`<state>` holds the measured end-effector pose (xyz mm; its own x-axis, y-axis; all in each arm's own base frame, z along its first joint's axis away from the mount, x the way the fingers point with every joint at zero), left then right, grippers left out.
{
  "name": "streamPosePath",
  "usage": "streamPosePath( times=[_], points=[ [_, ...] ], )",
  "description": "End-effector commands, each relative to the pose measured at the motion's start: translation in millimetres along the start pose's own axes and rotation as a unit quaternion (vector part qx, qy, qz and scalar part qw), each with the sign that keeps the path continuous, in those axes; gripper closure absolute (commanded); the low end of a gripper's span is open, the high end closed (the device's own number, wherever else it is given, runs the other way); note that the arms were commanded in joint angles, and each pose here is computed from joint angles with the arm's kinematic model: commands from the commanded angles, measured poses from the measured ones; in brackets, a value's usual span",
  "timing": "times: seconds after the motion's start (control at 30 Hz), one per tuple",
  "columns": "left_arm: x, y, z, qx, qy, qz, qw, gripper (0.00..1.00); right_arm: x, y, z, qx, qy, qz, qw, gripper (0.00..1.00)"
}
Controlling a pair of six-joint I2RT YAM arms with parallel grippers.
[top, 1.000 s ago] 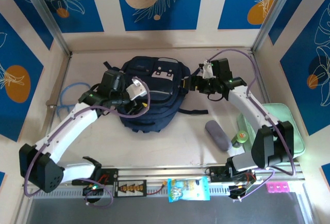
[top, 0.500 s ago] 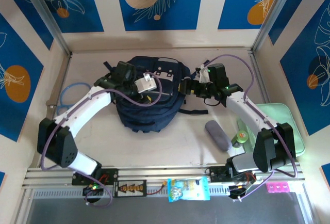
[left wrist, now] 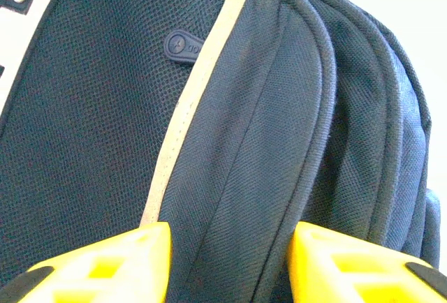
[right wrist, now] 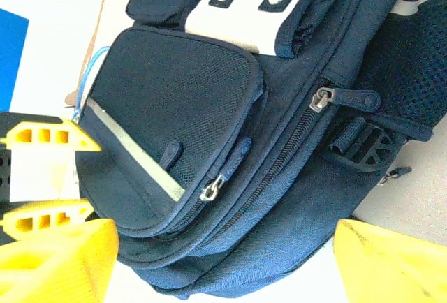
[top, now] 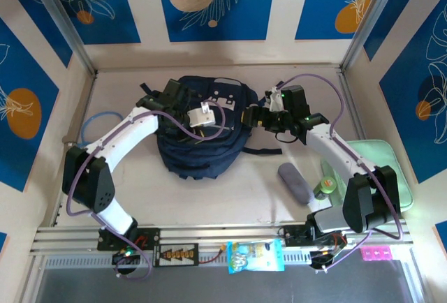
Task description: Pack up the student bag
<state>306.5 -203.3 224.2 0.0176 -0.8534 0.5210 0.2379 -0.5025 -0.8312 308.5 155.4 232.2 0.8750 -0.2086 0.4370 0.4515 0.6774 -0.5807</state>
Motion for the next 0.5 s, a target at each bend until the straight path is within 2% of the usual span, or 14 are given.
streamPosePath(
  times=[0.0, 0.13, 0.23, 0.37, 0.47],
  points=[
    [2, 5, 4, 0.013, 0.010, 0.001, 1.000, 0.65, -2, 4, 3, 0.017, 0.003, 0.008, 1.000, 0.19],
    [6, -4, 3, 0.031, 0.014, -0.020, 0.999, 0.83, 0, 11, 8, 0.046, 0.006, 0.016, 0.999, 0.19],
    [8, -10, 1, 0.049, 0.008, -0.037, 0.998, 0.91, 6, 24, 15, 0.071, 0.004, 0.028, 0.997, 0.19],
    [3, -12, -2, 0.086, -0.027, -0.063, 0.994, 0.98, 15, 47, 24, 0.088, 0.002, 0.048, 0.995, 0.20],
    [1, -14, -10, 0.098, -0.051, -0.098, 0.989, 1.00, 22, 64, 28, 0.092, 0.000, 0.057, 0.994, 0.20]
  ],
)
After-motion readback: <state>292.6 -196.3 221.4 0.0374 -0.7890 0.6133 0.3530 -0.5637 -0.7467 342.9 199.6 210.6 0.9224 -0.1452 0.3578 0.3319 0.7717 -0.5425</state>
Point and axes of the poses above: each hand's point on the last joint's axis, 136 mm out from that joint toward the fingers, its own y axis out along the fingers, its own z axis along the line the jaws close on, x = y × z, the point moved 7 cm from there along -y, back along the fingers, and after that the axes turned 4 degrees about y, right-handed, at the moved point
